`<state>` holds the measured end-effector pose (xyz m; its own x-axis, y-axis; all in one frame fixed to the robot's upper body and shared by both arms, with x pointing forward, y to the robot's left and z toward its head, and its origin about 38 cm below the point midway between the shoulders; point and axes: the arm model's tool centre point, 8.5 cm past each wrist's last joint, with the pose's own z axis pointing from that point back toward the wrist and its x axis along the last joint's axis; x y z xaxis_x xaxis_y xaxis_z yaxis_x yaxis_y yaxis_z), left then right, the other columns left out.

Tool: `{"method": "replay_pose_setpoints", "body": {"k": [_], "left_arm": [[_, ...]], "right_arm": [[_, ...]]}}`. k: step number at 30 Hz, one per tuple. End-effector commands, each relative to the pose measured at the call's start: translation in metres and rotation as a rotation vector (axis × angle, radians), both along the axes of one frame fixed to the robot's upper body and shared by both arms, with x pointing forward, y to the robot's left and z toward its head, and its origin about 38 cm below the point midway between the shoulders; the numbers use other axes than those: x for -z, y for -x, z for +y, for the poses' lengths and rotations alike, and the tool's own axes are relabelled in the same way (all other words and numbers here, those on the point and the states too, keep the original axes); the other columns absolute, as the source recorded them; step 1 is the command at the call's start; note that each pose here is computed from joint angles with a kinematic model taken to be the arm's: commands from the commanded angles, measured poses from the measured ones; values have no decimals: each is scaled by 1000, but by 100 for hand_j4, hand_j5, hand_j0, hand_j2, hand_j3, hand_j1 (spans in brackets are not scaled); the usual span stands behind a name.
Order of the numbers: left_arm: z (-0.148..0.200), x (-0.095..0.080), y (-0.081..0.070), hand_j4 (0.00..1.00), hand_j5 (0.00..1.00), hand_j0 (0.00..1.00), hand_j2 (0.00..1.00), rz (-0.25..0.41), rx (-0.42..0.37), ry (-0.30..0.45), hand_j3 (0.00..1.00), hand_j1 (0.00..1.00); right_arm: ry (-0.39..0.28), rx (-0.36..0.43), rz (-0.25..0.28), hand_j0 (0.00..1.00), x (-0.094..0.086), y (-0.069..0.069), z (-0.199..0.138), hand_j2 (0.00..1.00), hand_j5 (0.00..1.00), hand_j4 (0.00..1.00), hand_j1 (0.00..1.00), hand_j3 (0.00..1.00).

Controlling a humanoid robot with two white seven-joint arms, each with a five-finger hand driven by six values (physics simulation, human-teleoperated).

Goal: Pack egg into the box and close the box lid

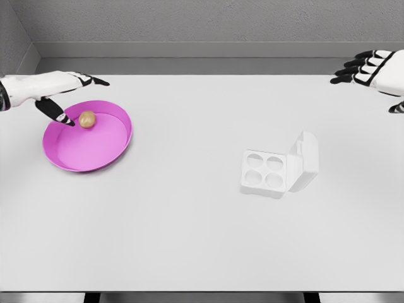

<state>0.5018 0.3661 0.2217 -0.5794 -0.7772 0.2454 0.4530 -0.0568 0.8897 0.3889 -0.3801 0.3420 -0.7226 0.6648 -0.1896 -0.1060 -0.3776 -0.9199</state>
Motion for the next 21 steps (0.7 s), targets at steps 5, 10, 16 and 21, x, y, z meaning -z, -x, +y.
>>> {"method": "replay_pose_setpoints", "body": {"k": [5,10,16,21], "left_arm": [[-17,16,2,100,100,100,100,45,56,-69,100,100],[-4,11,3,100,100,100,100,41,40,-118,100,100],[-7,21,3,91,91,91,91,49,53,-195,91,91],[-10,25,2,91,91,91,91,54,57,-200,91,91]], "right_arm": [[19,-11,66,100,22,3,4,100,100,100,100,100],[34,-22,117,100,41,5,7,100,100,100,100,100],[43,-20,139,100,48,7,6,100,100,100,100,100],[74,2,146,100,44,11,-5,100,100,100,100,100]]}}
